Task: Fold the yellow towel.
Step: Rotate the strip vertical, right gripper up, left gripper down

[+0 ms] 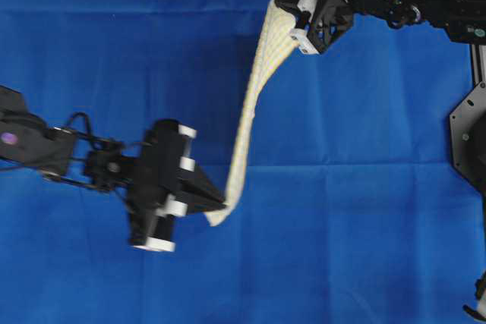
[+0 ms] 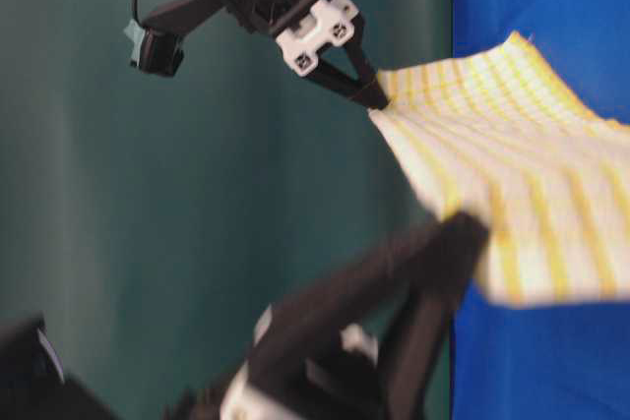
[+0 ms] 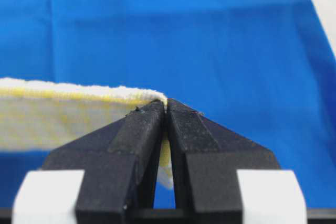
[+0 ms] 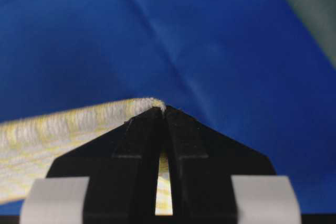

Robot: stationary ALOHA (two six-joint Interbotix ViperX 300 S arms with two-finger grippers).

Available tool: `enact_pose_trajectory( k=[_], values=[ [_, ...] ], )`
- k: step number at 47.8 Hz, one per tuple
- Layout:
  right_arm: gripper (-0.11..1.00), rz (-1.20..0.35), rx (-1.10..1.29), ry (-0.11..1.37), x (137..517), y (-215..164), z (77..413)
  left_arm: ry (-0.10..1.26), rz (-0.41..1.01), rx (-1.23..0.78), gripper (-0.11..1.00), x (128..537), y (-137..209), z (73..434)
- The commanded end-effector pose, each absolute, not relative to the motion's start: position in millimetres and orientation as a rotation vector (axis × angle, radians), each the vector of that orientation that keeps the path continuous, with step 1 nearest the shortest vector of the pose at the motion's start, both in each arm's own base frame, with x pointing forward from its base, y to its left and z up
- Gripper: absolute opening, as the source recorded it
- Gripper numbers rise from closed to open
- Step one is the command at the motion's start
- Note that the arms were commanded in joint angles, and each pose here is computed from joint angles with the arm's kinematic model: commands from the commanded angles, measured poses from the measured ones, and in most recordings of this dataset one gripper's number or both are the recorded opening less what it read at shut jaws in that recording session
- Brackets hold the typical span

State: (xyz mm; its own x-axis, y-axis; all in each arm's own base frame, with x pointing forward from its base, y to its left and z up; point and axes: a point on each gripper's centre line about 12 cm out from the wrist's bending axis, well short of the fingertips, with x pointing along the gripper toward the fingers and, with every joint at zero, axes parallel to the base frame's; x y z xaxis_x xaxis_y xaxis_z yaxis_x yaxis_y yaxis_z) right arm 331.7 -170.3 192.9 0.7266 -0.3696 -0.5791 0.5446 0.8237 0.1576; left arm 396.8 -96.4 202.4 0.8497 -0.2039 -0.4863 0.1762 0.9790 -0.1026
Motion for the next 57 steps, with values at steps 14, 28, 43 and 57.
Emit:
enact_pose_trajectory(
  k=[14, 28, 43, 57],
  values=[
    [0.02, -0.544, 0.296, 0.502, 339, -191, 211, 0.422, -0.252, 0.032, 0.02, 453, -122, 224],
    [0.02, -0.550, 0.298, 0.502, 333, -191, 211, 0.402, -0.262, 0.046, 0.02, 468, -129, 229],
    [0.02, -0.579, 0.307, 0.491, 297, -182, 214, 0.349, -0.255, 0.089, 0.02, 497, -129, 223],
    [0.02, -0.584, 0.310, 0.493, 288, -179, 215, 0.317, -0.245, 0.144, 0.02, 516, -123, 219]
  ],
)
